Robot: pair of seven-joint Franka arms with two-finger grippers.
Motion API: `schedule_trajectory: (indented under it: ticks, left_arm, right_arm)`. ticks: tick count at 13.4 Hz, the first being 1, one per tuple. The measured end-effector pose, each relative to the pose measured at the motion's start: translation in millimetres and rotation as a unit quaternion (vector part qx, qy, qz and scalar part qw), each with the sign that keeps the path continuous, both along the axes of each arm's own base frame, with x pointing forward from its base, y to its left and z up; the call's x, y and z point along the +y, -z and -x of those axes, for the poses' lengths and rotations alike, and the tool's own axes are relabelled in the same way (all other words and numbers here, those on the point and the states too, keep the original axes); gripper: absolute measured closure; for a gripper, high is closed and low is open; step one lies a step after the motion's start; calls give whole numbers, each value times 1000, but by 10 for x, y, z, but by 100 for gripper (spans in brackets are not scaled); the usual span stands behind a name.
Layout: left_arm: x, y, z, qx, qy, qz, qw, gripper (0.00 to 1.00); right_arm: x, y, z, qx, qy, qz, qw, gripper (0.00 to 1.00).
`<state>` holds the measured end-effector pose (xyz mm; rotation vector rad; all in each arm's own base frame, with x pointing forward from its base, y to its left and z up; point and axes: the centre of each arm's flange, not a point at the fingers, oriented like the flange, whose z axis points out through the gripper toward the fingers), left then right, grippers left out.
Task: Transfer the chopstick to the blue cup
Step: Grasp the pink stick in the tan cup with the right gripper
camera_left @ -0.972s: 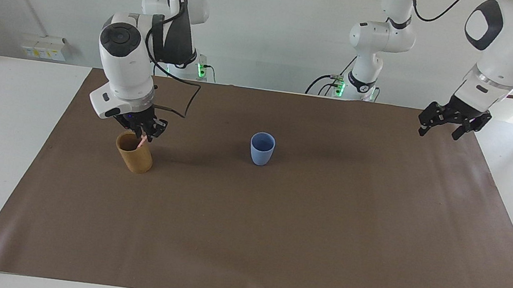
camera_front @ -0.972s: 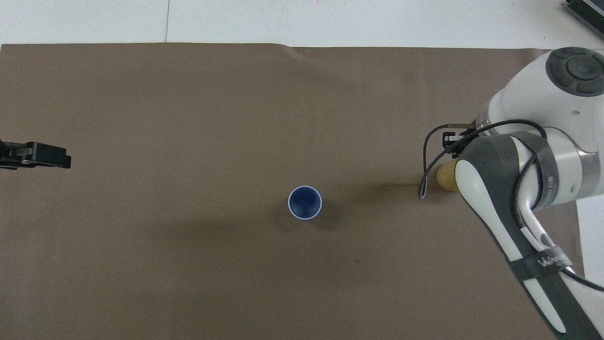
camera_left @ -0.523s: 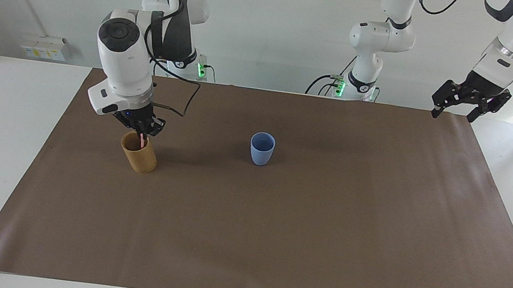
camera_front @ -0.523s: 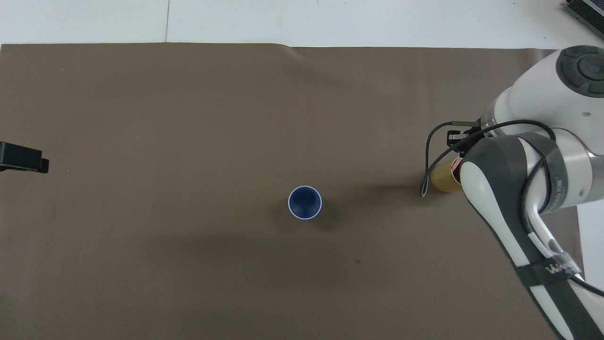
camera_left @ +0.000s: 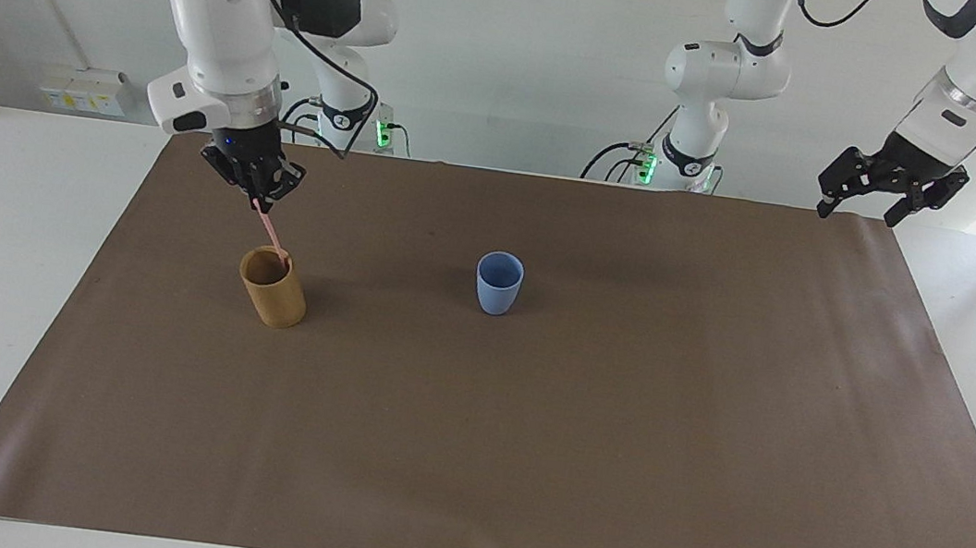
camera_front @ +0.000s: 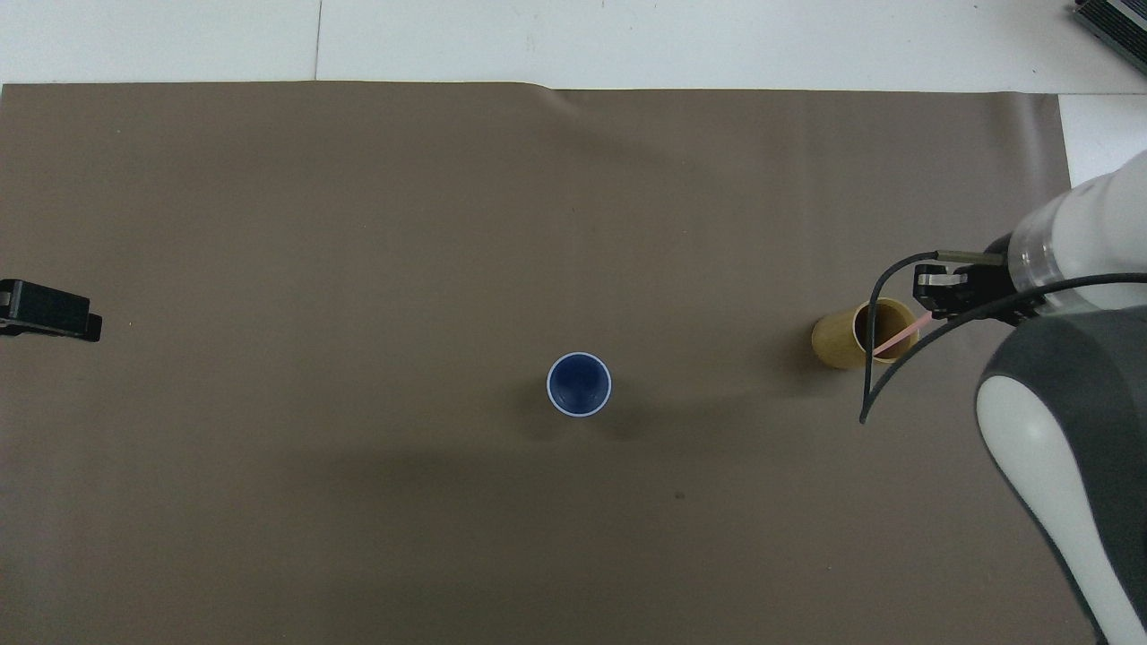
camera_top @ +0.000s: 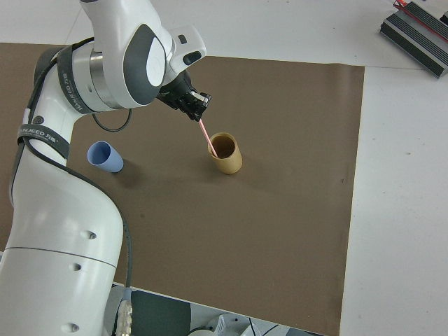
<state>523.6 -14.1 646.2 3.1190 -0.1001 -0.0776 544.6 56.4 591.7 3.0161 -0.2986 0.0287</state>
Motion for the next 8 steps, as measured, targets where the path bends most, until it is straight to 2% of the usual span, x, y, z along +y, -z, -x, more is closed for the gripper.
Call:
schedule_trajectory:
  ticks: [2,4,7,8]
  left_arm:
    - [-31,27,27,10,3,0,1000,0]
    - [-34,30,31,10,3,0,1000,0]
    - [-35,26,27,8,3,0,1000,0]
    - [-36,26,27,8,3,0,1000,0]
  right_arm:
    - [76,-305,212,-17,1,-3,1000,90]
    - [440,-476,340,-44,2,-13,999,90]
    - [1179,-586,392,-97,-16,-82,992,90]
    - [1364,-594,412,-107,-17,-97,989,90]
